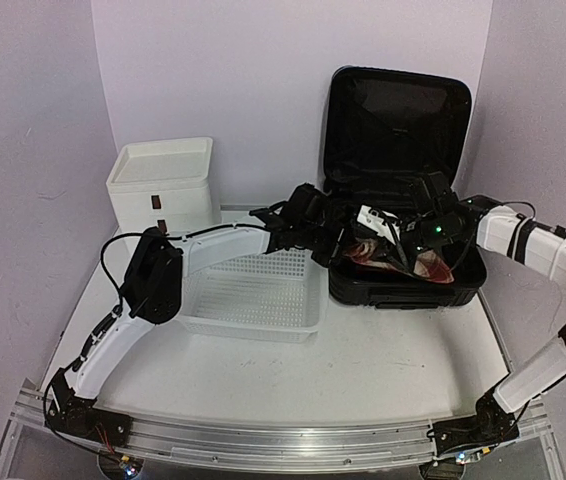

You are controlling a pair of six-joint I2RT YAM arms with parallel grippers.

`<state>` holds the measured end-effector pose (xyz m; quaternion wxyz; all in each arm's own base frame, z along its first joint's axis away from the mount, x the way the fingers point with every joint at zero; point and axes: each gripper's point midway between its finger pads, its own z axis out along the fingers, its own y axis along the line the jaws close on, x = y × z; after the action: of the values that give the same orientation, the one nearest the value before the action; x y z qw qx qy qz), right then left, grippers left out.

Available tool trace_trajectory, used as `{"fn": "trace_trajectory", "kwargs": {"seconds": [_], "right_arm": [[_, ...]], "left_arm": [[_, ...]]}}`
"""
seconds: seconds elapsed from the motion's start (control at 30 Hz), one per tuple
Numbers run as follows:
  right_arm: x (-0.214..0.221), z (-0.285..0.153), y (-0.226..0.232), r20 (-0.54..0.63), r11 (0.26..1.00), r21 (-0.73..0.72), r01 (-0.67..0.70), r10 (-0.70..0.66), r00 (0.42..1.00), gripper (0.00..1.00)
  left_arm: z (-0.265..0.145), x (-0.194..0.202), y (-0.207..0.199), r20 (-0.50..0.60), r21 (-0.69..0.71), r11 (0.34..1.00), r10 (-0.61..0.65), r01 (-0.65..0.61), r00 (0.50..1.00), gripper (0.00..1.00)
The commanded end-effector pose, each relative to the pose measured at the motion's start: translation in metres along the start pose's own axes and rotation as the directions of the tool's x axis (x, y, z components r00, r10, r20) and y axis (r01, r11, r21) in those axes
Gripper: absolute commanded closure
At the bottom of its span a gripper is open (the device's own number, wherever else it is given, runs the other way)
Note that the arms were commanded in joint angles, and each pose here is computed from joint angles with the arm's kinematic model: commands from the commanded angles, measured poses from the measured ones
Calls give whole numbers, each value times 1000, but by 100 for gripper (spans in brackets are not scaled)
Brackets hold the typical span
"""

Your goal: Open, take out, and arrange the luggage

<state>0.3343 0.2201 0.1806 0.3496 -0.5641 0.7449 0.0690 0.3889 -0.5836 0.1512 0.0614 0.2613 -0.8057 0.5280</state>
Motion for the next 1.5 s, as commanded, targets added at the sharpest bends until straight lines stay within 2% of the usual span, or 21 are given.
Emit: {"fn": "trace_trajectory", "kwargs": {"seconds": [0.0,0.1,0.13,0.17,0.2,0.23,0.43,0.53,0.6,0.67,0.7,0.83,1.0,1.17,1.33,1.47], "right_arm": [[-21,-27,13,91,992,-23,-122,123,988,89],[-21,-36,24,82,971,-78,-224,230,970,68],[-21,-39,25,76,959,-83,-270,277,958,55],[-22,-43,25,74,946,-85,-314,320,944,20],[-24,-46,27,73,928,-98,-360,367,927,4],[-24,-52,30,60,909,-107,-402,410,910,2],[-4,-87,16,1,752,26,-659,659,752,2],[12,-101,-8,15,563,58,-824,825,565,2],[27,-103,-27,13,415,35,-909,910,415,2],[38,-98,-39,-16,315,3,-949,949,315,2],[39,-92,-40,-46,288,-16,-957,956,289,2],[36,-58,-47,-167,199,-89,-976,963,211,2],[34,-31,-59,-224,143,-148,-979,959,174,2],[51,-3,-64,-270,122,-100,-987,952,145,2],[51,17,-54,-333,69,-150,-986,936,116,2],[58,26,-54,-331,43,-134,-990,940,86,2]], "left_arm": [[-44,18,-69,21,138,946,293,-293,956,80],[-49,30,-77,-2,182,903,395,-388,919,95],[-51,34,-79,-6,190,892,420,-411,908,99],[-53,37,-80,-9,195,875,454,-444,891,100],[-55,41,-81,-10,199,856,489,-477,872,100],[-58,45,-83,-14,208,833,526,-513,850,100],[-82,70,-85,-28,242,675,723,-697,690,100],[-96,72,-78,-18,226,623,772,-749,636,100],[-100,70,-67,-23,201,608,786,-768,617,100],[-106,70,-61,-29,194,593,799,-781,600,100],[-108,70,-58,-36,194,589,803,-784,594,100],[-116,72,-49,-53,195,559,827,-806,560,100],[-130,63,-37,-60,179,554,831,-813,553,100],[-139,45,-24,-70,174,584,810,-793,582,100],[-144,33,-13,-82,179,608,793,-773,604,100],[-144,24,-8,-90,179,620,784,-764,614,100]]}}
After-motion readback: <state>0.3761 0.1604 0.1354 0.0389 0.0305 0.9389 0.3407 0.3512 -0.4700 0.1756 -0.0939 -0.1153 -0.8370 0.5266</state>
